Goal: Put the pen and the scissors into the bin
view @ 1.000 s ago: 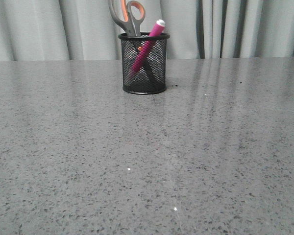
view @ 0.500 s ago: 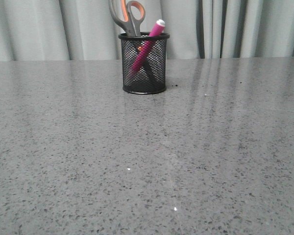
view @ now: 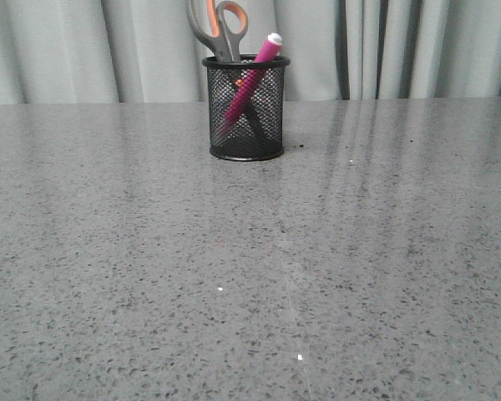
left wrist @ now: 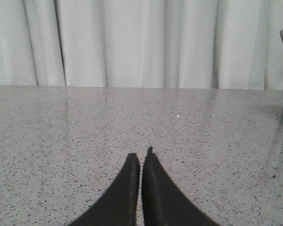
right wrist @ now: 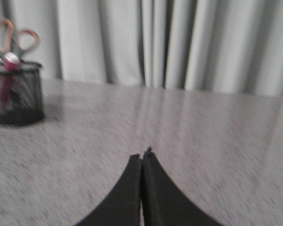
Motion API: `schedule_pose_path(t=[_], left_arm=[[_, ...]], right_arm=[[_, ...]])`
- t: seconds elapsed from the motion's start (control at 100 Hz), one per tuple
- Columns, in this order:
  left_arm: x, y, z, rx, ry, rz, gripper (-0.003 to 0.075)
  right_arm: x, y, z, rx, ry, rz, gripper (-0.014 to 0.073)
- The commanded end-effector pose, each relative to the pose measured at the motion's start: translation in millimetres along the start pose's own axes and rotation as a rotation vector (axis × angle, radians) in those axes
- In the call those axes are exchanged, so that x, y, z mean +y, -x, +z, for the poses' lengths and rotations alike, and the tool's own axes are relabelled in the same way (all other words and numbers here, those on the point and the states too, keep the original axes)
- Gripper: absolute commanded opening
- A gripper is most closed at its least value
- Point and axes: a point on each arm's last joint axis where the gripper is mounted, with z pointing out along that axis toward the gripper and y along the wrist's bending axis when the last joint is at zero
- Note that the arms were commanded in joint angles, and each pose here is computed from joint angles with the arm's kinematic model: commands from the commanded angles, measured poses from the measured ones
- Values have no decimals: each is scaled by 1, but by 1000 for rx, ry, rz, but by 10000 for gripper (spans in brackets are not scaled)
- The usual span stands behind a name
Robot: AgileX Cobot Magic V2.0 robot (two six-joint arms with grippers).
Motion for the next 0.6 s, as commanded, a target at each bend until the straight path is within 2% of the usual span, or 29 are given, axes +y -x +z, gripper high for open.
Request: schedule_pose_path(t=[0.0, 0.06, 0.15, 0.59], left_arm=[[0, -6, -1, -64, -7, -14, -19], [0, -6, -1, -64, -7, -14, -19], [0, -6, -1, -64, -7, -14, -19], [0, -6, -1, -64, -7, -14, -19]], right_arm=[[-3, 3, -6, -62, -52, -28, -69], [-3, -1, -10, -88, -66, -33, -69], [-3, -7, -9, -17, -69, -34, -69], [-3, -10, -9, 8, -72, -63, -69]])
